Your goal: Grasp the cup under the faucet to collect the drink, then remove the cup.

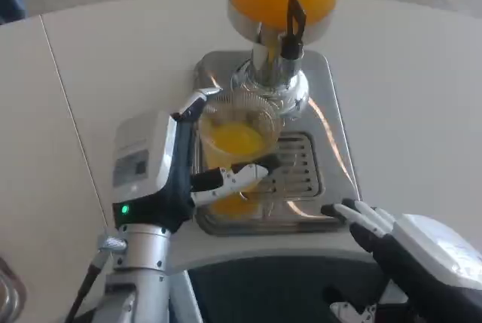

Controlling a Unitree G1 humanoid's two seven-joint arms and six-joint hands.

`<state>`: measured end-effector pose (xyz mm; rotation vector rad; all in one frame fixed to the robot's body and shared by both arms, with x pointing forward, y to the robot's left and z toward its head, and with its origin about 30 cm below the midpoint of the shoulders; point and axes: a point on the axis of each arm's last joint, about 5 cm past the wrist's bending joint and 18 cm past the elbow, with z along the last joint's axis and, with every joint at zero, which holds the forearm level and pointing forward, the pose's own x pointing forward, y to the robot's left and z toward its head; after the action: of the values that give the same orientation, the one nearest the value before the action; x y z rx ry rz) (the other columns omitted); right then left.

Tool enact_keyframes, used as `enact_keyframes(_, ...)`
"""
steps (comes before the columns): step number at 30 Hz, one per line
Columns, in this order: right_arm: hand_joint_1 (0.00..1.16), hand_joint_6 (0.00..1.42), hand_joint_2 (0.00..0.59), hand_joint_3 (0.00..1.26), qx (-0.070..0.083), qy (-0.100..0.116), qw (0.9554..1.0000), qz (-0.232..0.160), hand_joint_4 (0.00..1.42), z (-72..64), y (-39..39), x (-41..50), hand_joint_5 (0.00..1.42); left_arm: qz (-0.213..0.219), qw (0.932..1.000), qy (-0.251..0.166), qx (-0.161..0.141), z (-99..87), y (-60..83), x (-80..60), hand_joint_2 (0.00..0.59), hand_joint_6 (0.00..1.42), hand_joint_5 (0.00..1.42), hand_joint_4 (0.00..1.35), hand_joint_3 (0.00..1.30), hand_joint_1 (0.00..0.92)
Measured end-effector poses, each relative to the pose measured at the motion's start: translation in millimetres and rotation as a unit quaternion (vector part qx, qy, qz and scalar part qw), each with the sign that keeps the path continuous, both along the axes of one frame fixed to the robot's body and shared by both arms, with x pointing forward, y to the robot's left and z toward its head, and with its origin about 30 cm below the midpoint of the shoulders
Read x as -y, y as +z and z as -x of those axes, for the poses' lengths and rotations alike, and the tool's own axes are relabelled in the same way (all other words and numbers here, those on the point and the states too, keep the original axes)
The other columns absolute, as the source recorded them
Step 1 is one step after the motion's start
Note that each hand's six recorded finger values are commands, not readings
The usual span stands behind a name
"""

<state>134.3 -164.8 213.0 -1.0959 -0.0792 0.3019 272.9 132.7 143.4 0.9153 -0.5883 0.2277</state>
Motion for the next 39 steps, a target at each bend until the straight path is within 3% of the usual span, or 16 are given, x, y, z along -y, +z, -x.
enact_keyframes(5,0.75,0.00,0.455,0.08,0.004,0.001,1.0000,-0.001,0.00,-0.6,0.7,-0.5,0.00,-0.010,0.9999,-0.011,-0.005,11.5,3.7,-20.6,0.110,1.42,1.36,1.19,1.02,0.466)
enact_keyframes(11,0.74,0.00,0.453,0.08,0.014,0.008,0.9999,0.002,0.00,-2.1,2.5,-3.2,0.00,-0.013,0.9997,-0.015,-0.016,23.2,5.6,-35.2,0.109,1.42,1.36,1.21,1.02,0.464)
enact_keyframes(23,0.73,0.00,0.452,0.08,0.058,0.015,0.9974,0.040,0.00,-8.6,6.2,-5.6,0.00,-0.020,0.9984,-0.050,-0.017,64.9,22.8,-63.5,0.103,1.42,1.36,1.21,1.02,0.463)
enact_keyframes(27,0.73,0.00,0.456,0.08,0.080,0.016,0.9951,0.056,0.00,-12.0,7.2,-6.3,0.00,-0.028,0.9977,-0.060,-0.010,77.7,28.9,-69.0,0.102,1.42,1.36,1.21,1.02,0.463)
enact_keyframes(34,0.72,0.00,0.458,0.08,0.091,0.018,0.9930,0.073,0.00,-16.7,5.6,-6.8,0.00,-0.030,0.9975,-0.060,-0.022,95.3,30.0,-77.9,0.097,1.42,1.36,1.21,1.02,0.461)
enact_keyframes(39,0.71,0.00,0.458,0.08,0.108,0.024,0.9909,0.077,0.00,-17.8,6.4,-8.5,0.00,-0.038,0.9966,-0.072,-0.016,105.9,35.2,-78.6,0.094,1.42,1.36,1.21,1.02,0.464)
